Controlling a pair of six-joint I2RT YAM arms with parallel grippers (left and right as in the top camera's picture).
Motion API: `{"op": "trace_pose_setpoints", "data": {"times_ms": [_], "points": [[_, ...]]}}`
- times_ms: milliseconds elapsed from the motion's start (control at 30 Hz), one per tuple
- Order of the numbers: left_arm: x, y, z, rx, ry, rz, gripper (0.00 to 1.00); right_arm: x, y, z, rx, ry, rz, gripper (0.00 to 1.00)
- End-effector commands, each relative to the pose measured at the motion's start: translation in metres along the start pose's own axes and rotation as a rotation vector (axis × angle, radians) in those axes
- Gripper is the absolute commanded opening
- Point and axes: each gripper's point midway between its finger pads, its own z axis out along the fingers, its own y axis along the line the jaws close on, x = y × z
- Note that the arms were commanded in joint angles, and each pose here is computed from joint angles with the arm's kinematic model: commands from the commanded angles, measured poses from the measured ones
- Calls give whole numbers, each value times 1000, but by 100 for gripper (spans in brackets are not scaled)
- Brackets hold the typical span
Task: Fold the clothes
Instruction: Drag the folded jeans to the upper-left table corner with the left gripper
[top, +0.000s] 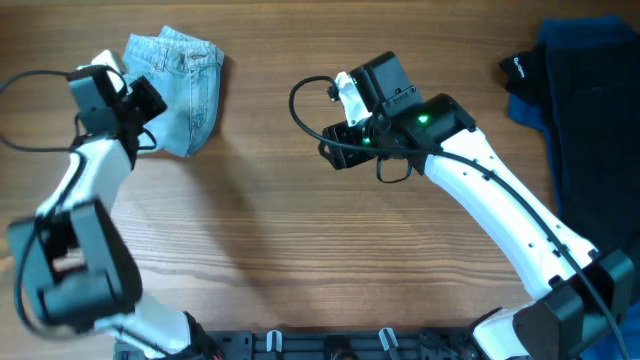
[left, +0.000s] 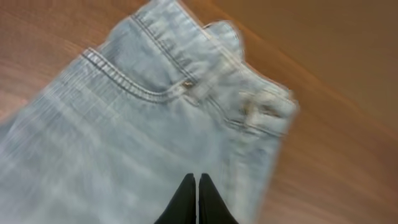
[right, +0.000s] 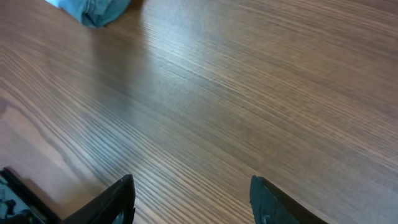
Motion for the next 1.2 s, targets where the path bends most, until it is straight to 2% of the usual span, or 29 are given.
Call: {"op": "trace_pose_setpoints", "data": {"times_ms": [0,100,167,300,433,533,600,733,967,1067,1167], "points": [[36,32,41,-63,59,50,4,1,16,-7,-95,5,61,60],[59,60,56,-147,104,30,4,2,23,-7,-132,15,91,60],[74,96,57,-277,137,-1,4,2,23,-7,-131,16,108,60],[77,131,47,-361,145,-117,4,0,23,-7,-132,10,129,60],[84,166,32,-457,144,-322,4,-2,24,-8,-138,3,154,60],[84,158,35,-382,168,-320,4,-2,24,-8,-138,2,153,60],[102,142,37,-351,240,-316,4,-3,24,-8,-138,0,153,60],[120,108,50,-324,286,-243,4,-4,24,-8,-140,-6,147,60],[127,82,60,-367,227,-418,4,-4,24,-8,-139,-5,145,60],[129,79,60,-365,237,-406,4,-4,24,-8,-139,-5,144,60],[116,72,53,-346,217,-381,15,-2,24,-8,-138,1,137,60]]}}
